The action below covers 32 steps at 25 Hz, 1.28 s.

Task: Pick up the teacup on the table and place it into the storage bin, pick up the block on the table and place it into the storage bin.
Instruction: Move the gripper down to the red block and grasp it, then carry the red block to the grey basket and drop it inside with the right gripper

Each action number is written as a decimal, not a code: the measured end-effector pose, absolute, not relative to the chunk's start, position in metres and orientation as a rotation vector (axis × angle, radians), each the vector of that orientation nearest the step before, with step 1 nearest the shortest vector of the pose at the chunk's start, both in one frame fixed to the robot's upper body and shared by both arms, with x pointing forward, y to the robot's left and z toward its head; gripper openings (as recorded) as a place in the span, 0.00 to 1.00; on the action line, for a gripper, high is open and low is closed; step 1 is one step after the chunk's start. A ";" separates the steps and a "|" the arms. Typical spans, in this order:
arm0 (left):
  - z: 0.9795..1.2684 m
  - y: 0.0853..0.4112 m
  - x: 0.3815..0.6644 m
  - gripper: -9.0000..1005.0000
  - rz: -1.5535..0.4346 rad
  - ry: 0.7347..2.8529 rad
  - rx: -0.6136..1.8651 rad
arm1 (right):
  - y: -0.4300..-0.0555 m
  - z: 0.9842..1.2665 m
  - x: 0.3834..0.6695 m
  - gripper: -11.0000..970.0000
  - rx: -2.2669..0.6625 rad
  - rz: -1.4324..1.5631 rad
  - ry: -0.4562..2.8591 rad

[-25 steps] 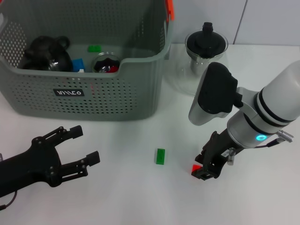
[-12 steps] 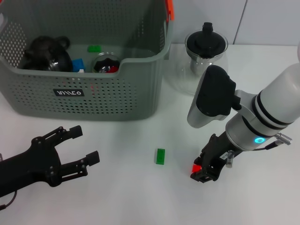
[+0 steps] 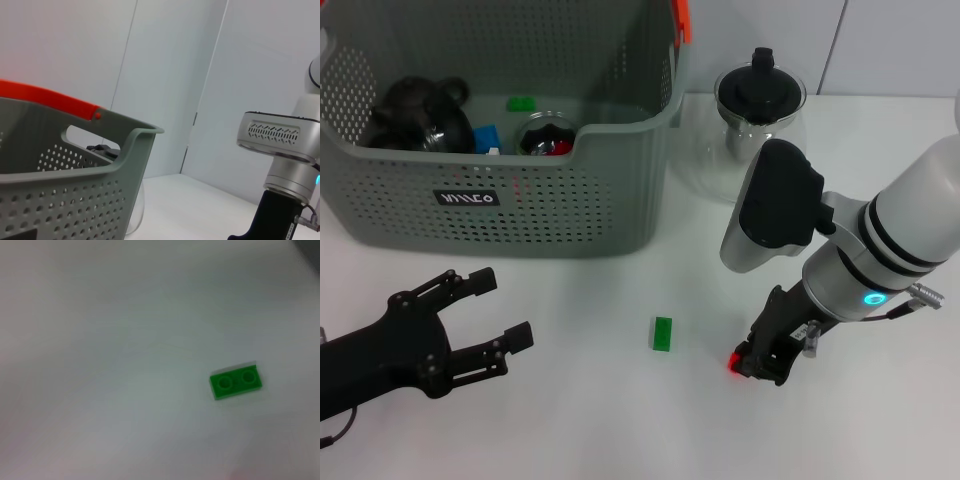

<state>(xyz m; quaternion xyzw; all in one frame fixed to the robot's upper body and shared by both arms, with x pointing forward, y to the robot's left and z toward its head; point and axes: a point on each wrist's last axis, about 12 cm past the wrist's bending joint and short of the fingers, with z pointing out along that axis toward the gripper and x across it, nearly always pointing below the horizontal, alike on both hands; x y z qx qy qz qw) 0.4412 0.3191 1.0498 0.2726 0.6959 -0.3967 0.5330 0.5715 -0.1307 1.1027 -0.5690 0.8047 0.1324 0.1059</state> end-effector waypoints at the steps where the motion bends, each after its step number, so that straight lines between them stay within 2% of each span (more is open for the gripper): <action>1: 1.050 0.319 0.441 0.90 -0.946 1.659 0.650 | -0.131 1.103 0.572 0.19 -1.671 0.390 2.373; 3: 1.050 0.319 0.441 0.90 -0.946 1.659 0.650 | -0.132 1.103 0.572 0.13 -1.655 0.394 2.383; 12: 1.050 0.320 0.441 0.90 -0.940 1.657 0.638 | -0.141 1.117 0.575 0.13 -1.567 0.475 2.384; 18: 1.050 0.321 0.440 0.90 -0.936 1.658 0.632 | -0.167 1.162 0.574 0.13 -1.442 0.717 2.218; 24: 1.050 0.324 0.439 0.90 -0.922 1.657 0.612 | -0.208 1.213 0.560 0.13 -1.321 1.056 1.840; 27: 1.050 0.325 0.439 0.90 -0.921 1.657 0.612 | -0.223 1.233 0.560 0.13 -1.203 1.116 1.665; 30: 1.051 0.324 0.441 0.90 -0.923 1.653 0.616 | -0.225 1.248 0.568 0.13 -1.096 1.100 1.526; 32: 1.051 0.323 0.443 0.90 -0.924 1.650 0.618 | -0.210 1.255 0.580 0.13 -1.073 1.051 1.479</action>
